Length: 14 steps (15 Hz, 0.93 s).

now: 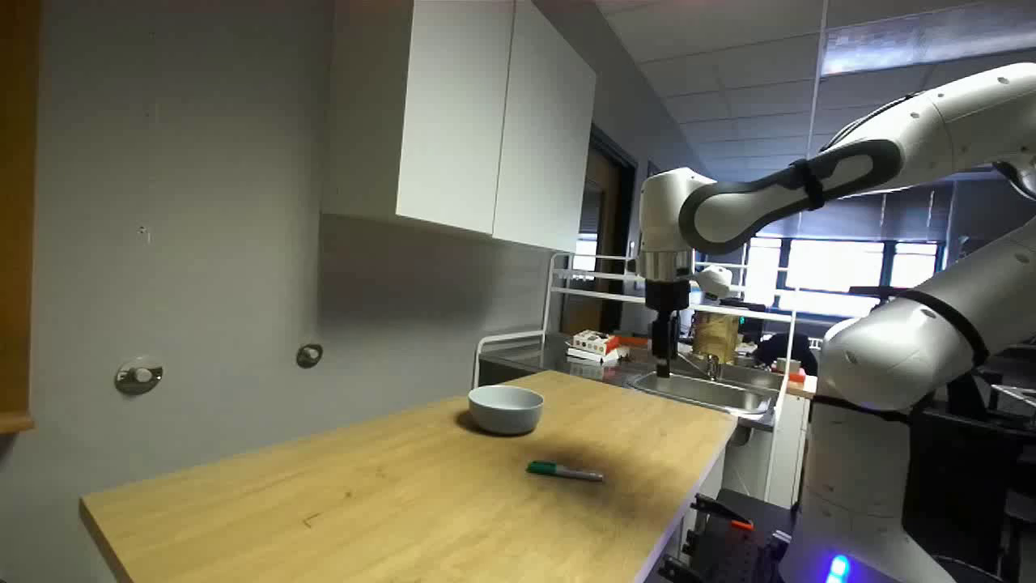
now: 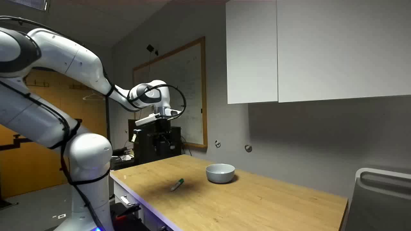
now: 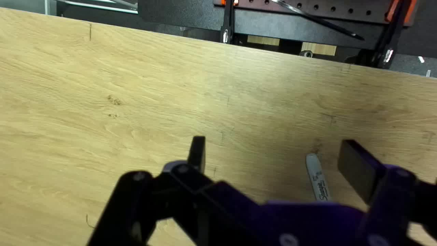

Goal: Put the marker in the white bowl

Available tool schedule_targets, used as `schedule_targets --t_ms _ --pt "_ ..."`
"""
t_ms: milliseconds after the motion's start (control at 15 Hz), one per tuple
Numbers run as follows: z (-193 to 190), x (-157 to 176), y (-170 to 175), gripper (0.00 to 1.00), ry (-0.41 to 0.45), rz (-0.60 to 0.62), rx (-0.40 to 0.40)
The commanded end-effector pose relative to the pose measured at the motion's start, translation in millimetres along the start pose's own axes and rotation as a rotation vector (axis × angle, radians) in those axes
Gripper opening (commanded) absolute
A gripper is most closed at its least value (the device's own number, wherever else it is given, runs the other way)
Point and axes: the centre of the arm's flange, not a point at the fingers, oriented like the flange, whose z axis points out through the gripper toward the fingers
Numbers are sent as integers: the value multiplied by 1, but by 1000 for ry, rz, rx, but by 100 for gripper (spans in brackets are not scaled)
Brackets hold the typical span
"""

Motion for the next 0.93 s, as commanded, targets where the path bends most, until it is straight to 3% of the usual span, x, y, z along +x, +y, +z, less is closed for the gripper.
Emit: schedule_targets --t_ms 0,533,867 --pt "1 0 0 100 -3 0 0" --pt "3 0 0 100 -8 -2 1" --pt "11 40 -4 100 -29 65 22"
